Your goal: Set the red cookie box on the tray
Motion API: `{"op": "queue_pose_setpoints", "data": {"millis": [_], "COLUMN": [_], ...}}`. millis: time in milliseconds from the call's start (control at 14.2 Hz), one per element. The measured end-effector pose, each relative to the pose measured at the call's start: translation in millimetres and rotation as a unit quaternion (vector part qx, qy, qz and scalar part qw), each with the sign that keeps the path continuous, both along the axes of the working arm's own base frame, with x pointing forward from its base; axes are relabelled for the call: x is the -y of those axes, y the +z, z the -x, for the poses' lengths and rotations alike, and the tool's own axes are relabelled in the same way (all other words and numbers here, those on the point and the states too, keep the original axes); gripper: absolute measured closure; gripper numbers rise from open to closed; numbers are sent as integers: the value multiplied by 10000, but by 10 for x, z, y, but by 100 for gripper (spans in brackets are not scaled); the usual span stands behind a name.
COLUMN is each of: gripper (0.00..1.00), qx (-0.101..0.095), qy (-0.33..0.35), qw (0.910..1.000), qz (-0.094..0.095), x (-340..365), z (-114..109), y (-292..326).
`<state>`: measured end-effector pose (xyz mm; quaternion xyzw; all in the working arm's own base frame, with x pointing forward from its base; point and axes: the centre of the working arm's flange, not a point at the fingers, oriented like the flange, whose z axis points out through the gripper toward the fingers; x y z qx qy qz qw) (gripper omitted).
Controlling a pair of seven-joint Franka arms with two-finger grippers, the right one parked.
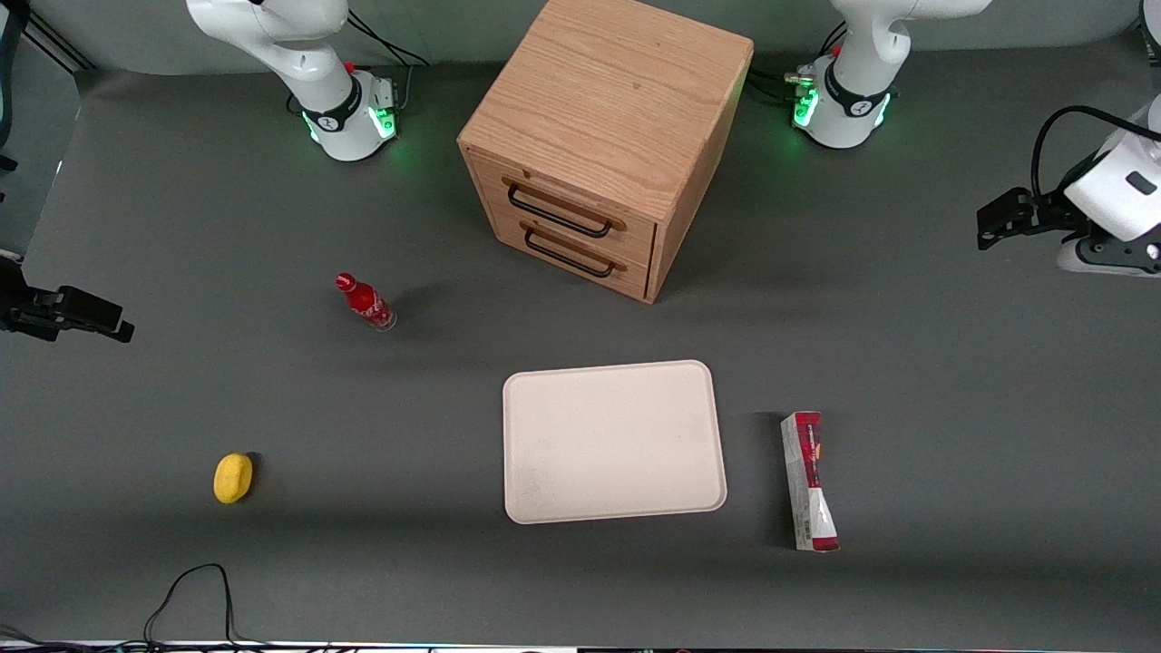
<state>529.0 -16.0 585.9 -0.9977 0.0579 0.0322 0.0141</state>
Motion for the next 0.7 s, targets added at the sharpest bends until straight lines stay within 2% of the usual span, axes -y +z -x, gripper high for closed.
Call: {"op": "queue_pose_setpoints", "data": {"millis": [282,423,563,704], "gripper": [0,0,0,0], "qx": [-41,-164,-298,-367], "qy": [-3,-17,-66,-139], "qw": [10000,9999,9995,9991], "qz": [-5,-16,18,129], "x": [4,22,104,262], "z": [-16,-66,-200,-454], "y": [-48,-180,-413,-663]}}
